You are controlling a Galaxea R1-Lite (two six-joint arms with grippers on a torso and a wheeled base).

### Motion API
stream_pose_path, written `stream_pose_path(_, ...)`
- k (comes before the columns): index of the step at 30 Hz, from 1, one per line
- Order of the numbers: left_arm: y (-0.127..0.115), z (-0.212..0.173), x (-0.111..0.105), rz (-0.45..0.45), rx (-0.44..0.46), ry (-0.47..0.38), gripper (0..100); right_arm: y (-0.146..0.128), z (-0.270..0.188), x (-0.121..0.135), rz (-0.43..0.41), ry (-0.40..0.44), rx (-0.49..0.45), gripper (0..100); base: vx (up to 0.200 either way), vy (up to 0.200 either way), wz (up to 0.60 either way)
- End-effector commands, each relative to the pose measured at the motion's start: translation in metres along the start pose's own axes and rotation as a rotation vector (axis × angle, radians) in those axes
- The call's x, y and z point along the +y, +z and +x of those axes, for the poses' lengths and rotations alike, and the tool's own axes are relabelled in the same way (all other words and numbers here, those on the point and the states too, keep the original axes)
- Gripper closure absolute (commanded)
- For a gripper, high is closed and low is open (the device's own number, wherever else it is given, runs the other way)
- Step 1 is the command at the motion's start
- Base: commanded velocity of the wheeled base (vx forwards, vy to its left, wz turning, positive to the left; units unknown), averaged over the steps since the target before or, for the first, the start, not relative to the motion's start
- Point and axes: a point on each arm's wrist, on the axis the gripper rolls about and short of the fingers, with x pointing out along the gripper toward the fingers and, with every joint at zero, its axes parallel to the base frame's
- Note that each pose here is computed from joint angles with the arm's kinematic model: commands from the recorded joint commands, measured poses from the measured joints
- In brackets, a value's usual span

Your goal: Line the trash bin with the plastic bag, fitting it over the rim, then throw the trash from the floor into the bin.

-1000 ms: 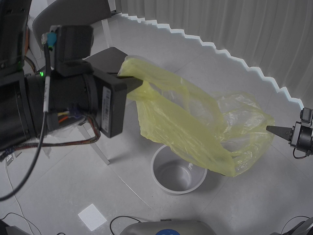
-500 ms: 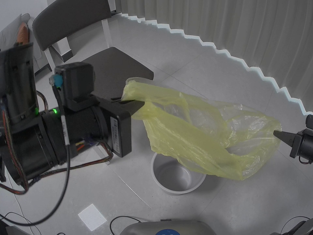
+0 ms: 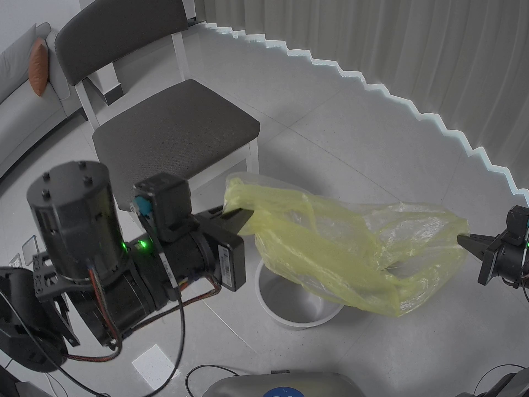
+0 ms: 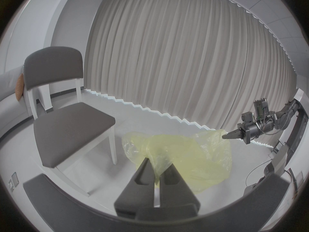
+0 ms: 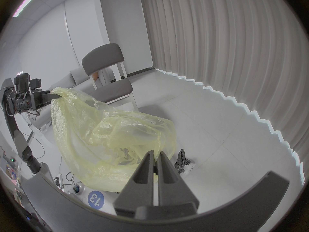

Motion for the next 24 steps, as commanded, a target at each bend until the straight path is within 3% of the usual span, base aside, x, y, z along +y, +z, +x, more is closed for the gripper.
stream_pose_path(1, -0.035, 0.013, 0.004, -0.007, 0.095, 0.027, 100, -0.005, 0.015, 0.009, -0.027, 0.019, 0.06, 100, 0.0, 0.0, 0.0)
stream_pose_path(7, -0.052, 0.026, 0.012, -0.045, 0.107, 0.063, 100, -0.014, 0.038, 0.018, -0.05, 0.014, 0.149, 100, 0.0, 0.0, 0.0)
stream_pose_path(15, -0.07, 0.038, 0.015, -0.046, 0.124, 0.08, 100, -0.017, 0.056, 0.03, -0.09, 0.008, 0.198, 100, 0.0, 0.0, 0.0)
stream_pose_path(24, -0.095, 0.052, 0.034, -0.065, 0.142, 0.132, 100, -0.027, 0.093, 0.035, -0.089, 0.019, 0.263, 100, 0.0, 0.0, 0.0)
